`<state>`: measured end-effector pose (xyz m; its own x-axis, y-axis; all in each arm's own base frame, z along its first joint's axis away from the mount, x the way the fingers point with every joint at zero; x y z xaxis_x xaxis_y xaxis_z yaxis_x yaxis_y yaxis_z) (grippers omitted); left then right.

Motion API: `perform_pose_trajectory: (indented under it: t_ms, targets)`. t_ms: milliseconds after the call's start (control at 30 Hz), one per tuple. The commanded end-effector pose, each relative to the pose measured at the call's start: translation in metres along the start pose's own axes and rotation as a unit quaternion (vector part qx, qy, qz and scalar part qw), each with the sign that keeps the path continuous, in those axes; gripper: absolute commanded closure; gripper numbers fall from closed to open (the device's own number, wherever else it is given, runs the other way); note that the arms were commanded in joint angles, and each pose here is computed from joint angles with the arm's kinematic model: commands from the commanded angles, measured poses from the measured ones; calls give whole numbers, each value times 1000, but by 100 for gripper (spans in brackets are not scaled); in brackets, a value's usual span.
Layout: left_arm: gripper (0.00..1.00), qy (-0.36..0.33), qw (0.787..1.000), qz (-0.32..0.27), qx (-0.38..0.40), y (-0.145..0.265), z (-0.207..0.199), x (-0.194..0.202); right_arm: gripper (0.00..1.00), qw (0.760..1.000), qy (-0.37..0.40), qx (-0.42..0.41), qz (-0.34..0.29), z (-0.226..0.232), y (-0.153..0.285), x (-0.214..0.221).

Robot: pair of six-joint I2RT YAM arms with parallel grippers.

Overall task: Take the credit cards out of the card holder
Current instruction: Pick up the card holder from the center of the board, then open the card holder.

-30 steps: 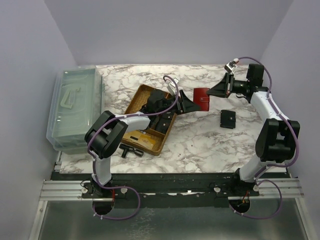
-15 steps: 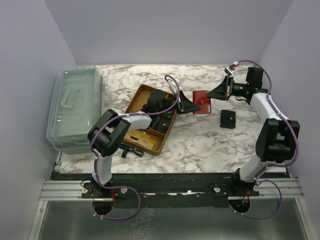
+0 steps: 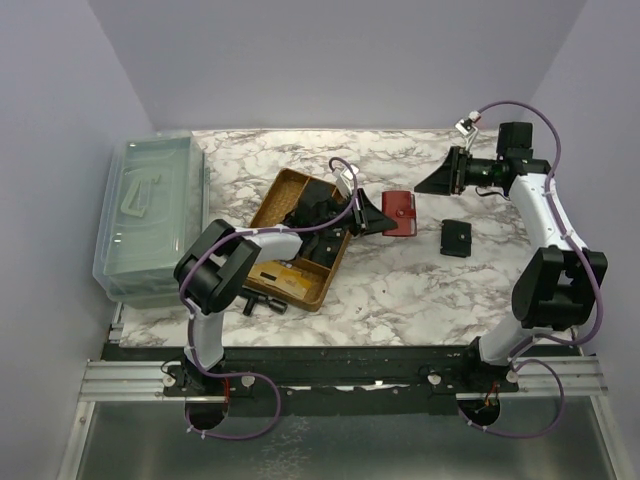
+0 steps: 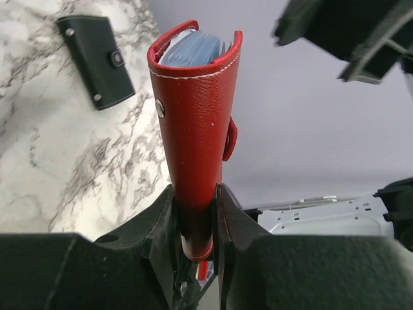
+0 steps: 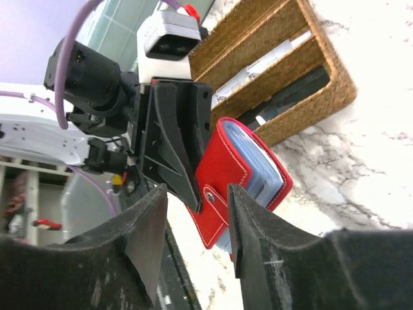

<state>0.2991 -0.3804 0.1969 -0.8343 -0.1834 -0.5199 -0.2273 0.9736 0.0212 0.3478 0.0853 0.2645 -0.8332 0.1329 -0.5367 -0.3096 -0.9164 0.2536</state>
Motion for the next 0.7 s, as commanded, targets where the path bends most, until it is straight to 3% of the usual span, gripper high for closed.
perform_pose_trajectory:
  t_ms: [0, 233, 333, 433, 667]
  targets:
    - [100, -2, 1000, 5, -25, 5, -12, -4, 48, 993, 115, 19, 14, 13, 12, 3]
    - [100, 20, 998, 29, -48, 6, -13, -2, 44, 971, 238, -15, 25, 16, 13, 11]
    - [100, 24, 997, 45, -64, 7, -14, -2, 40, 946, 322, -33, 20, 21, 14, 18]
    - [100, 26, 994, 59, -84, 8, -12, -1, 30, 917, 393, -60, 22, 27, 16, 29]
    - [100, 24, 989, 85, -120, 6, -13, -6, 22, 896, 437, -81, 22, 25, 14, 38]
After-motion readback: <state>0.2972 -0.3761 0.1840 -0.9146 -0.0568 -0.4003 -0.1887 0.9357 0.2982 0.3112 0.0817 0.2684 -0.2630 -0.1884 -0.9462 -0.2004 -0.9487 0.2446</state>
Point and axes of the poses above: each gripper's point midway between its finger pads, its own y axis back along the fingers, its own z axis along the line the jaws close on, x = y × z, the point moved 5 cm from there along y, back along the fingers, and after that the axes turned 9 degrees about -y, right-handed, at the moved point
